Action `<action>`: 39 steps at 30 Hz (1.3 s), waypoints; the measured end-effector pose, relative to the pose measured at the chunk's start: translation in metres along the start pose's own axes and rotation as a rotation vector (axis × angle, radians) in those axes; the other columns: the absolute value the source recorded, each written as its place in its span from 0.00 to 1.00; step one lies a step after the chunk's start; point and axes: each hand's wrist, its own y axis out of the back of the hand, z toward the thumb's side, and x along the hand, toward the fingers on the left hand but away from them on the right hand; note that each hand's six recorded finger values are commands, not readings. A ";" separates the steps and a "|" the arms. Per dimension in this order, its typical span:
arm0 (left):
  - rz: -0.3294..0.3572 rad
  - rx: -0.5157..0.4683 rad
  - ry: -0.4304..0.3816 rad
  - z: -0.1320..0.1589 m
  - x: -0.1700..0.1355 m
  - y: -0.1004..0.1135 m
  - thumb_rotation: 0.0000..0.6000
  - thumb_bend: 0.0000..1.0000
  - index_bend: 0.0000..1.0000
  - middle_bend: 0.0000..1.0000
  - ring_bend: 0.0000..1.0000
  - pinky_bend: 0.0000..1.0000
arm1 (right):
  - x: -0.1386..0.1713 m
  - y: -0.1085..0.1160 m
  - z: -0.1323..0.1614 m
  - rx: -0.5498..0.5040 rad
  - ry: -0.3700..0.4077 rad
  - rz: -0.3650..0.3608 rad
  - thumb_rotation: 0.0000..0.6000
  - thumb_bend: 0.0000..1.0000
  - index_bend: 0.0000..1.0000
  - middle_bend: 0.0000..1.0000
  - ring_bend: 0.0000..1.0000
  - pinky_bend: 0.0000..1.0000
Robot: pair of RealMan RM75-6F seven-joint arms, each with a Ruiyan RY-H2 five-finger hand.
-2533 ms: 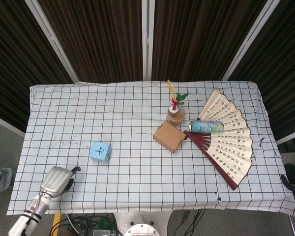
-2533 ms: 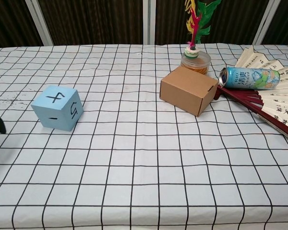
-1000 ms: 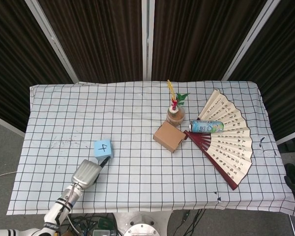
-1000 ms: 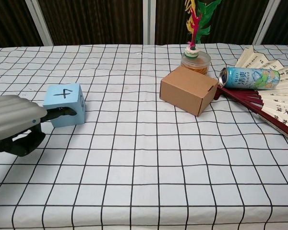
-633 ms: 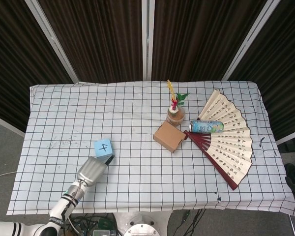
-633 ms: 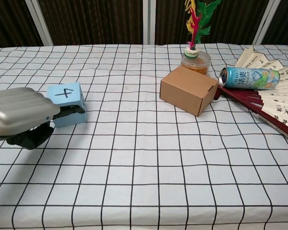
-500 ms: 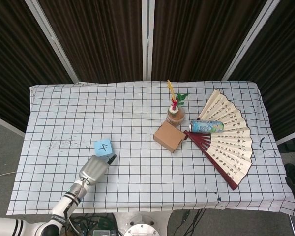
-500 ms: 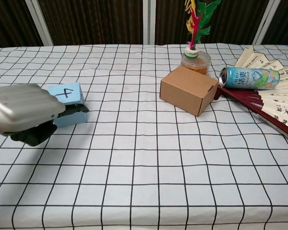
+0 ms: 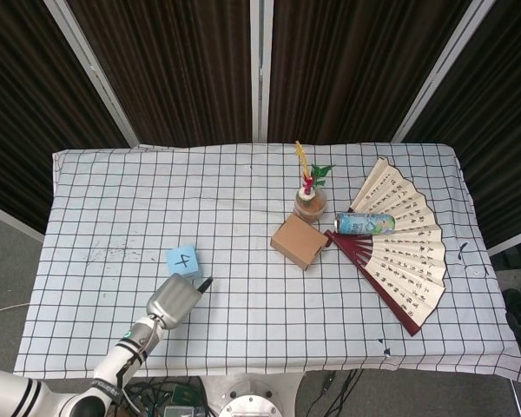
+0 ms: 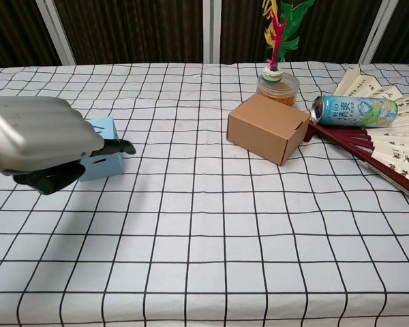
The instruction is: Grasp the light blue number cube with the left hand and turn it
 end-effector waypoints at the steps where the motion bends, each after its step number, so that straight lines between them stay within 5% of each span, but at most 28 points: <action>1: -0.002 0.009 -0.004 0.000 -0.003 0.000 1.00 0.67 0.11 0.87 0.94 0.95 | 0.000 0.000 0.000 0.002 0.002 0.001 1.00 0.18 0.00 0.00 0.00 0.00; 17: -0.093 0.174 0.021 -0.027 0.004 -0.022 1.00 0.67 0.13 0.87 0.94 0.95 | 0.000 -0.004 0.004 0.011 0.000 0.015 1.00 0.19 0.00 0.00 0.00 0.00; 39: -0.101 0.229 0.011 -0.029 0.037 0.006 1.00 0.69 0.13 0.88 0.95 0.96 | -0.001 -0.009 0.000 0.012 -0.014 0.028 1.00 0.19 0.00 0.00 0.00 0.00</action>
